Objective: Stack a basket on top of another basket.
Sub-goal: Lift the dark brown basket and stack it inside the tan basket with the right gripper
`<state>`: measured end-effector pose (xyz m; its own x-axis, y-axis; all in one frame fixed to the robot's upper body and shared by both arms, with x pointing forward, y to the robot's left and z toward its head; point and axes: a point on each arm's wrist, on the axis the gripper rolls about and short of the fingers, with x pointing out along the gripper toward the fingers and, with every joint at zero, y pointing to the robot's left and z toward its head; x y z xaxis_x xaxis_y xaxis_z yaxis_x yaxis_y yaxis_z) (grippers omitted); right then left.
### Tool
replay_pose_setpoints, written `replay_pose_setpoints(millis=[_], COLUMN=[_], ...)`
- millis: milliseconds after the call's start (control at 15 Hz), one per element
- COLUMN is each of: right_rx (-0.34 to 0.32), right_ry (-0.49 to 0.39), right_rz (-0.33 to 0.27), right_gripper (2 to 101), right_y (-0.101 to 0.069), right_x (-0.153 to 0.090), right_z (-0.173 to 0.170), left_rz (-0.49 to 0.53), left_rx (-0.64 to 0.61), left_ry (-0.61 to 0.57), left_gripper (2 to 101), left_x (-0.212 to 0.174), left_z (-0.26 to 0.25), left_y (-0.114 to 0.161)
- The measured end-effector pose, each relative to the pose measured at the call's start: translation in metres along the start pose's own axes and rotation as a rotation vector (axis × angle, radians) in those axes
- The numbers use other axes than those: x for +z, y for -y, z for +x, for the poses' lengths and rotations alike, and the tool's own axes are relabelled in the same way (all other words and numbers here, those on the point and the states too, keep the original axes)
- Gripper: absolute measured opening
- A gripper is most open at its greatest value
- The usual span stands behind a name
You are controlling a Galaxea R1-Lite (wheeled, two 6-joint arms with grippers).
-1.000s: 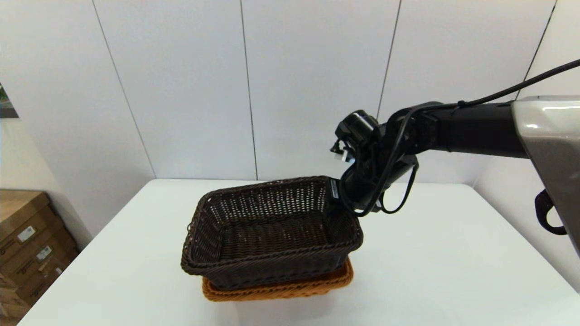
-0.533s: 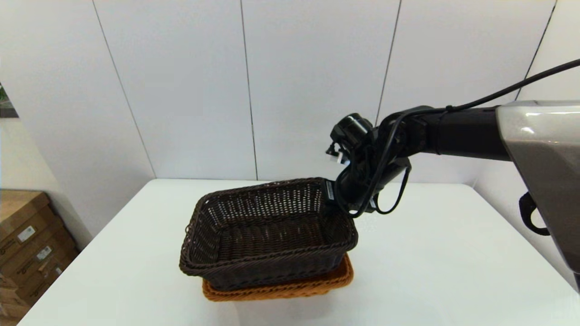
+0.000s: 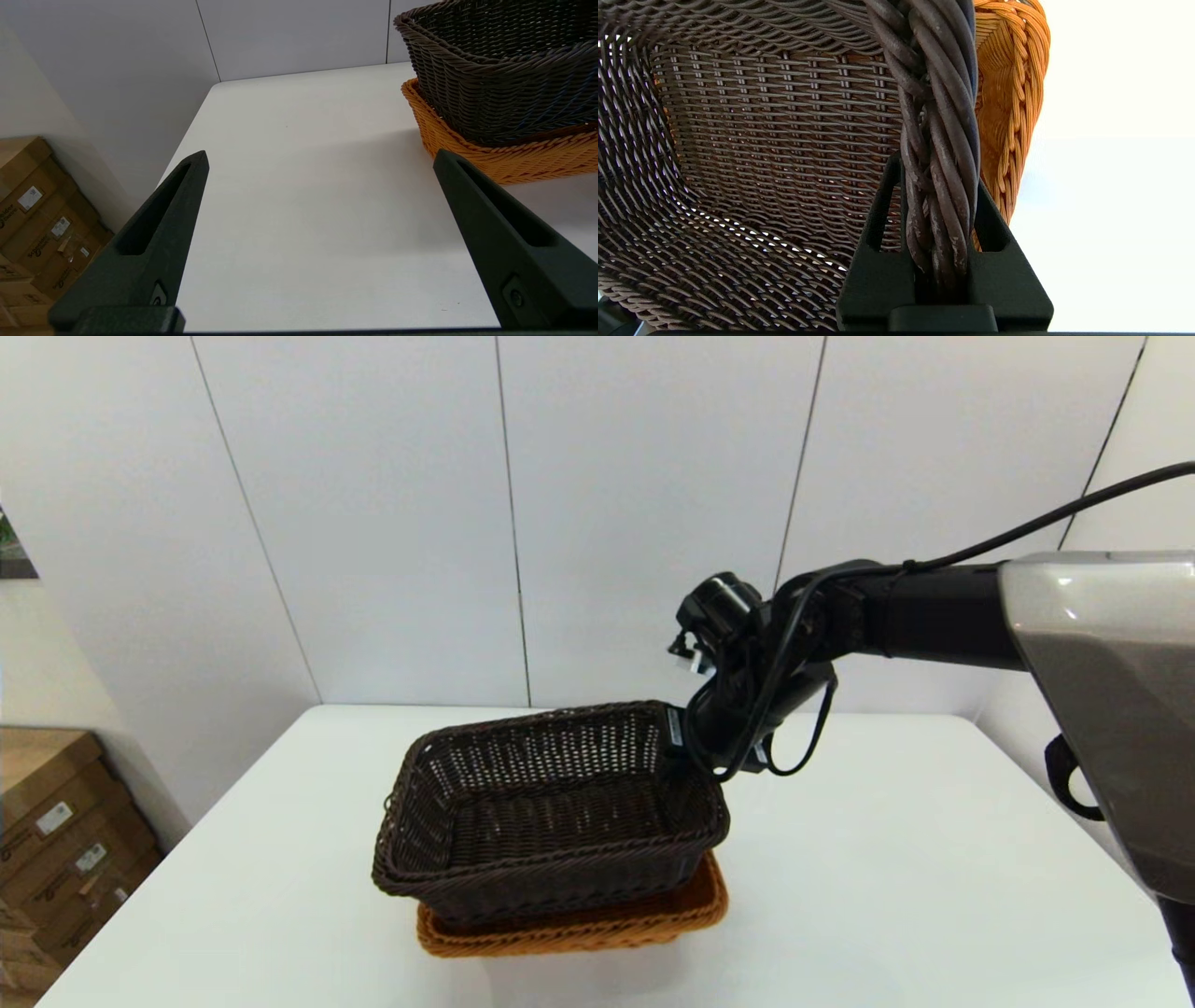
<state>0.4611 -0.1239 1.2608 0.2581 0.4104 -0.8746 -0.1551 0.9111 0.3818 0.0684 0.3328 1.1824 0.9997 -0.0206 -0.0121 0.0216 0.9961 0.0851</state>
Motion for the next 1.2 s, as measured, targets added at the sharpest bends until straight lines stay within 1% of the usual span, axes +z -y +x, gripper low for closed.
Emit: replay_pose_setpoints(millis=[200,333,600,1200], right_rx=[0.003,0.028,0.023,0.038], right_ry=[-0.007,-0.018,-0.012,-0.019], right_rz=[0.005,0.015,0.036,0.039], right_gripper=[15.6,15.6,15.6,15.6], right_y=[0.004,0.009,0.019,0.02], right_x=[0.002,0.004,0.009,0.009], right_z=[0.003,0.002,0.0,0.001], left_rz=[0.0,0.0,0.0,0.0], left_rx=[0.0,0.0,0.0,-0.001], left_ry=[0.0,0.0,0.0,0.0], left_gripper=[97.8,97.8,97.8,97.8], left_x=[0.0,0.0,0.0,0.0], left_z=[0.0,0.0,0.0,0.0], left_y=[0.0,0.0,0.0,0.0])
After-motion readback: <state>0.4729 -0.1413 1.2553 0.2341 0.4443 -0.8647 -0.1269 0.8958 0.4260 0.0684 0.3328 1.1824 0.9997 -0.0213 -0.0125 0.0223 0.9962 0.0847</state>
